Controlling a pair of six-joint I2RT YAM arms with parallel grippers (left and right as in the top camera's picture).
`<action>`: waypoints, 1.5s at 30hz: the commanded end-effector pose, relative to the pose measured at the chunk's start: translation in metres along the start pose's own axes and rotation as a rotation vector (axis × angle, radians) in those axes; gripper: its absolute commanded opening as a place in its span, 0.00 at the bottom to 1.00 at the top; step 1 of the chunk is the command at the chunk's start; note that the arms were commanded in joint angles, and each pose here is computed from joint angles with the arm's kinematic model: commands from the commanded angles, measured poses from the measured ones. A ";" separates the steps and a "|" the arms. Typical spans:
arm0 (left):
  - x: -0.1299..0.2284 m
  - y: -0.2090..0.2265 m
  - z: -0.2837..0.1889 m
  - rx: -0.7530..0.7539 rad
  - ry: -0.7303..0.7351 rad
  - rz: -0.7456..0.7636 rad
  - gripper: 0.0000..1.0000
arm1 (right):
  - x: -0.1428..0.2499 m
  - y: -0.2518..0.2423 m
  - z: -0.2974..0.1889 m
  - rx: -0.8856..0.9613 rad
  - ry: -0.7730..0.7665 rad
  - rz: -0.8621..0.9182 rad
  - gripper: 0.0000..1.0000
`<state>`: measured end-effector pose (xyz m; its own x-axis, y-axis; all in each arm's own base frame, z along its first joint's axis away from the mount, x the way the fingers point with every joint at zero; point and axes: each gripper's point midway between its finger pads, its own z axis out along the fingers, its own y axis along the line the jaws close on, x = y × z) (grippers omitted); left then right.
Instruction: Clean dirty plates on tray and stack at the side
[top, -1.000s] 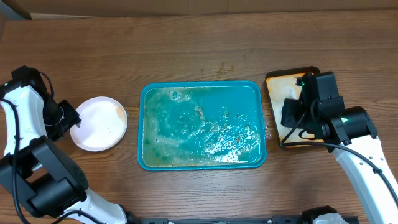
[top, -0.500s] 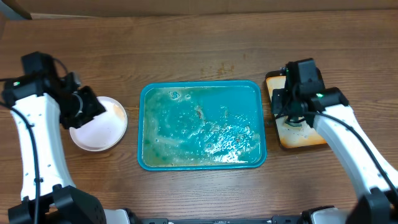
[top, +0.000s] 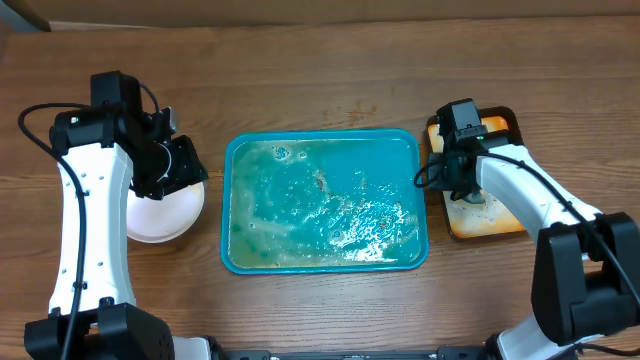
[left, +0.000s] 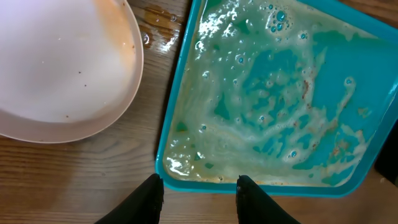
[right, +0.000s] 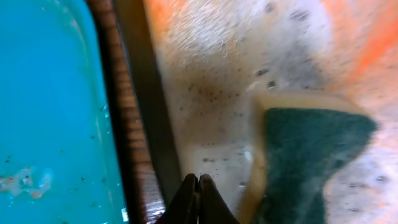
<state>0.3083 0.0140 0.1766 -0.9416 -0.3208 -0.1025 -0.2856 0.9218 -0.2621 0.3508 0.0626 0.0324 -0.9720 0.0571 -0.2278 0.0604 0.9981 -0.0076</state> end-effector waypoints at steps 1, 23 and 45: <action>-0.003 -0.004 -0.004 0.013 -0.018 0.030 0.41 | 0.012 0.027 0.002 -0.166 0.061 -0.037 0.04; -0.003 -0.003 -0.004 0.009 -0.018 0.030 0.43 | 0.013 0.041 -0.006 -0.267 0.072 -0.030 0.13; 0.011 -0.038 0.006 -0.036 0.010 0.208 1.00 | -0.013 -0.005 -0.097 -0.177 -0.086 0.005 1.00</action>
<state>0.3146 -0.0221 0.1769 -0.9750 -0.1713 -0.1412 -0.1338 0.9611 -0.2418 0.3392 0.0638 0.1175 -0.9571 0.0584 -0.2838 0.0114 0.9863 0.1646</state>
